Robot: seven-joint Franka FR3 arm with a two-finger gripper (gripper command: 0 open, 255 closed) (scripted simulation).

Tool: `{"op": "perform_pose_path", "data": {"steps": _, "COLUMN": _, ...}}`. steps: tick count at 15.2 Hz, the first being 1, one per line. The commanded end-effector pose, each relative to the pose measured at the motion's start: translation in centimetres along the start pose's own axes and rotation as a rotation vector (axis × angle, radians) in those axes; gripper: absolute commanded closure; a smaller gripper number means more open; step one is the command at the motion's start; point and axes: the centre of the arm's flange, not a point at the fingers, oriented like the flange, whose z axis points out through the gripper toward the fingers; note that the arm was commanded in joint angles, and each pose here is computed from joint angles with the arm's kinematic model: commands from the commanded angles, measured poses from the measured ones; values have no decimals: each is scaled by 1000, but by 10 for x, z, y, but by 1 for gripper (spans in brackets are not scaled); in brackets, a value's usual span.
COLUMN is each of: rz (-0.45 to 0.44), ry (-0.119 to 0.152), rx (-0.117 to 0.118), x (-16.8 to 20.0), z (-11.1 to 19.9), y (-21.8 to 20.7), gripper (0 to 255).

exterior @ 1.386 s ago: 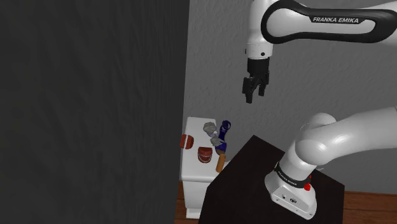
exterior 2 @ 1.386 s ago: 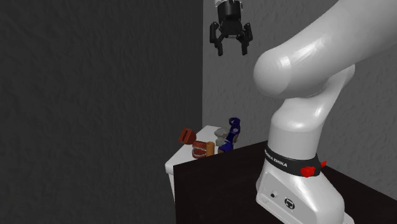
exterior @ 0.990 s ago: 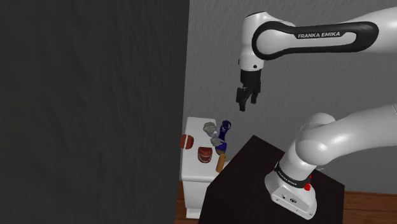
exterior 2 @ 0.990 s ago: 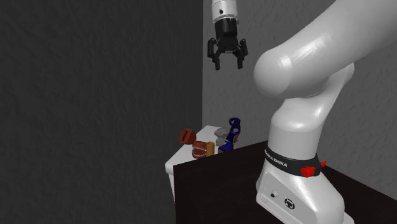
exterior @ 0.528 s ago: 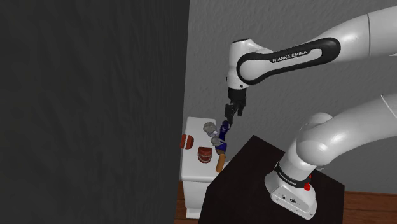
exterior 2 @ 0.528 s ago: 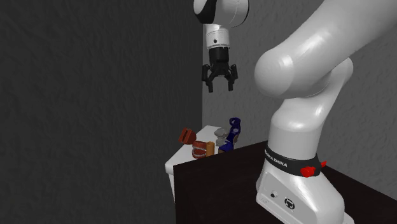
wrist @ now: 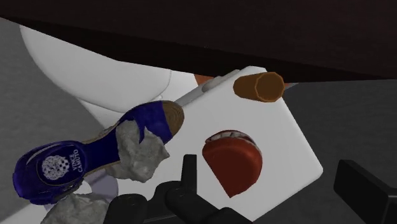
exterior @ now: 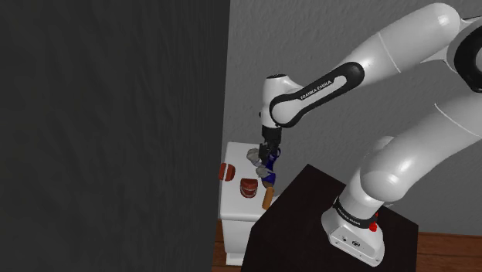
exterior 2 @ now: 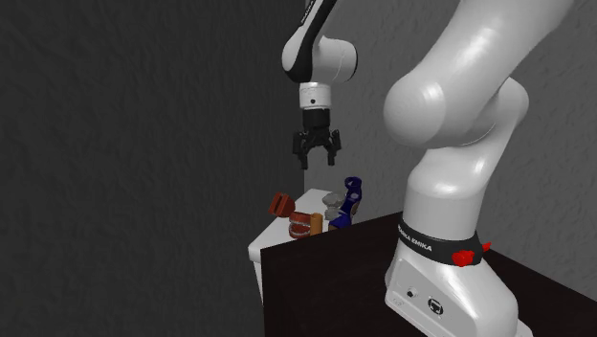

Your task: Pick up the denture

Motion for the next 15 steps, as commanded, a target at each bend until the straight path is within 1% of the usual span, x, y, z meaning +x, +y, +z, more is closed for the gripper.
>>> {"op": "perform_pose_path", "data": {"steps": 1, "rz": -26, "ry": 12, "rx": 3, "x": 14, "z": 23, "y": -2, "gripper": 0}}
{"op": "perform_pose_path", "data": {"steps": 11, "rz": -150, "ry": 60, "rx": 17, "x": 84, "z": 129, "y": -19, "gripper": 0}}
{"op": "perform_pose_path", "data": {"steps": 12, "rz": -161, "ry": 64, "rx": 19, "x": 90, "z": 137, "y": -20, "gripper": 0}}
{"op": "perform_pose_path", "data": {"steps": 15, "rz": -161, "ry": 64, "rx": 19, "x": 92, "z": 153, "y": -20, "gripper": 0}}
